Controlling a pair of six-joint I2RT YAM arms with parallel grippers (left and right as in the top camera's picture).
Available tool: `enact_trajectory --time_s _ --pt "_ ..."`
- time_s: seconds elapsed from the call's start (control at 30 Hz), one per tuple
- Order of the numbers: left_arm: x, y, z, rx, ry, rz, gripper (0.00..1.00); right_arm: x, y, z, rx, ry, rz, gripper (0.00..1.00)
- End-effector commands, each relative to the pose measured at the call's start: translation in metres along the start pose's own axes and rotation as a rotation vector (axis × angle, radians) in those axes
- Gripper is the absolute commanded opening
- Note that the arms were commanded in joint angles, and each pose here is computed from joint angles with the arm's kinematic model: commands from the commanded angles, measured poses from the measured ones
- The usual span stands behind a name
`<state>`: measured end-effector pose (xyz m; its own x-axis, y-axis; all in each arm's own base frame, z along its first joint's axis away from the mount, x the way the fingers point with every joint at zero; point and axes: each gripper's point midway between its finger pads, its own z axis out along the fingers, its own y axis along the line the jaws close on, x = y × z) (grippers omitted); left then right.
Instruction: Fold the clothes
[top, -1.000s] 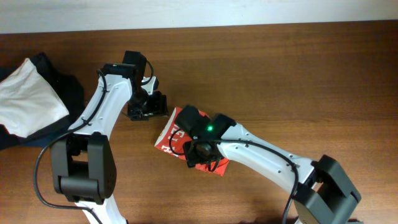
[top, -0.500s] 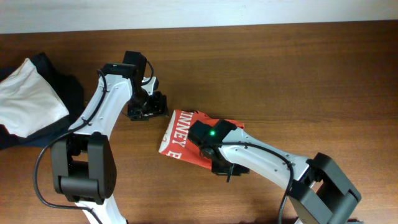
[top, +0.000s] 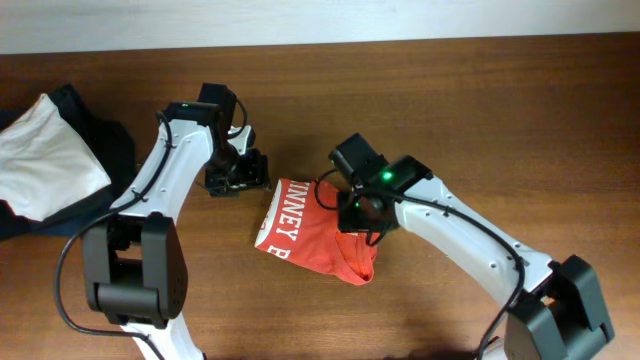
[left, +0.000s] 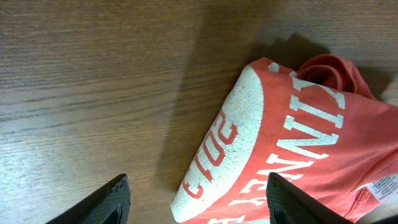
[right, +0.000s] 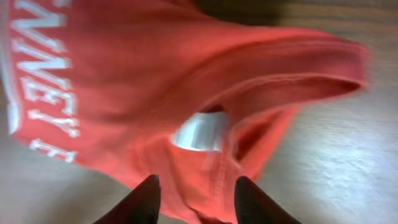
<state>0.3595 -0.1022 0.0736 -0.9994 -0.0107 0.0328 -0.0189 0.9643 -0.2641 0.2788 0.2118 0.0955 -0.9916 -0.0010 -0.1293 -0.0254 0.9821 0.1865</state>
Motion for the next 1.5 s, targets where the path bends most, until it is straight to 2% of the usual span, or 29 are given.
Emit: enact_trajectory --time_s 0.0,0.17,0.27,0.3,0.43,0.53,0.63,0.67,0.7,0.73,0.8,0.83,0.87,1.0,1.03,1.1,1.13,1.17,1.27,1.4,1.47 --pt "0.004 -0.006 0.006 -0.006 0.019 0.042 0.69 0.009 0.017 0.027 -0.080 0.103 -0.045 0.37" --pt "0.005 -0.006 0.006 -0.006 0.021 0.041 0.69 0.003 0.005 0.061 -0.011 0.121 -0.034 0.36" --pt "0.005 -0.006 0.006 -0.007 0.024 0.040 0.69 -0.006 0.003 0.061 -0.021 0.099 -0.018 0.35" --pt "0.005 -0.006 0.006 -0.007 0.024 0.040 0.69 -0.009 0.000 0.061 -0.026 0.096 -0.007 0.28" --pt "0.005 -0.006 0.006 -0.007 0.024 0.040 0.70 -0.015 0.001 0.060 -0.046 0.080 0.002 0.19" --pt "0.006 -0.005 0.006 -0.007 0.026 0.040 0.69 -0.016 0.002 0.061 -0.052 0.076 -0.002 0.04" --pt "0.007 -0.005 0.006 -0.008 0.031 0.038 0.69 -0.021 0.005 0.061 -0.063 0.058 -0.005 0.04" --pt "0.007 -0.005 0.006 -0.008 0.031 0.038 0.69 -0.021 0.005 0.061 -0.064 0.057 -0.005 0.09" --pt "0.007 -0.005 0.006 -0.008 0.031 0.038 0.69 -0.020 0.005 0.061 -0.062 0.059 -0.004 0.31" --pt "0.008 -0.005 0.006 -0.008 0.034 0.037 0.69 -0.020 0.005 0.061 -0.061 0.060 0.004 0.36" --pt "0.008 -0.005 0.006 -0.008 0.035 0.037 0.69 -0.026 0.004 0.060 -0.069 0.045 0.042 0.38" --pt "0.008 -0.005 0.006 -0.008 0.036 0.037 0.69 -0.029 0.002 0.060 -0.070 0.040 0.072 0.46" --pt "0.008 -0.005 0.006 -0.009 0.037 0.036 0.70 -0.031 0.003 0.060 -0.084 0.037 0.075 0.48" --pt "0.009 -0.005 0.006 -0.009 0.038 0.036 0.69 -0.038 0.015 0.059 -0.152 0.020 0.071 0.47" --pt "0.009 -0.005 0.006 -0.009 0.038 0.036 0.69 -0.039 0.016 0.058 -0.160 0.021 0.070 0.43" --pt "0.010 -0.005 0.006 -0.010 0.042 0.035 0.69 -0.038 0.016 0.058 -0.159 0.022 0.070 0.22" --pt "0.010 -0.005 0.006 -0.010 0.044 0.035 0.69 -0.038 0.015 0.058 -0.157 0.024 0.072 0.08" --pt "0.010 -0.005 0.006 -0.010 0.045 0.034 0.69 -0.037 0.013 0.058 -0.153 0.030 0.075 0.04" --pt "0.010 -0.005 0.006 -0.011 0.045 0.035 0.69 -0.030 -0.004 0.050 -0.117 0.074 0.109 0.04" --pt "0.009 -0.005 0.006 -0.010 0.040 0.036 0.69 -0.026 -0.055 0.031 -0.054 0.142 0.144 0.04" --pt "0.009 -0.005 0.006 -0.009 0.039 0.036 0.70 -0.021 -0.067 0.035 -0.026 0.168 0.145 0.09"
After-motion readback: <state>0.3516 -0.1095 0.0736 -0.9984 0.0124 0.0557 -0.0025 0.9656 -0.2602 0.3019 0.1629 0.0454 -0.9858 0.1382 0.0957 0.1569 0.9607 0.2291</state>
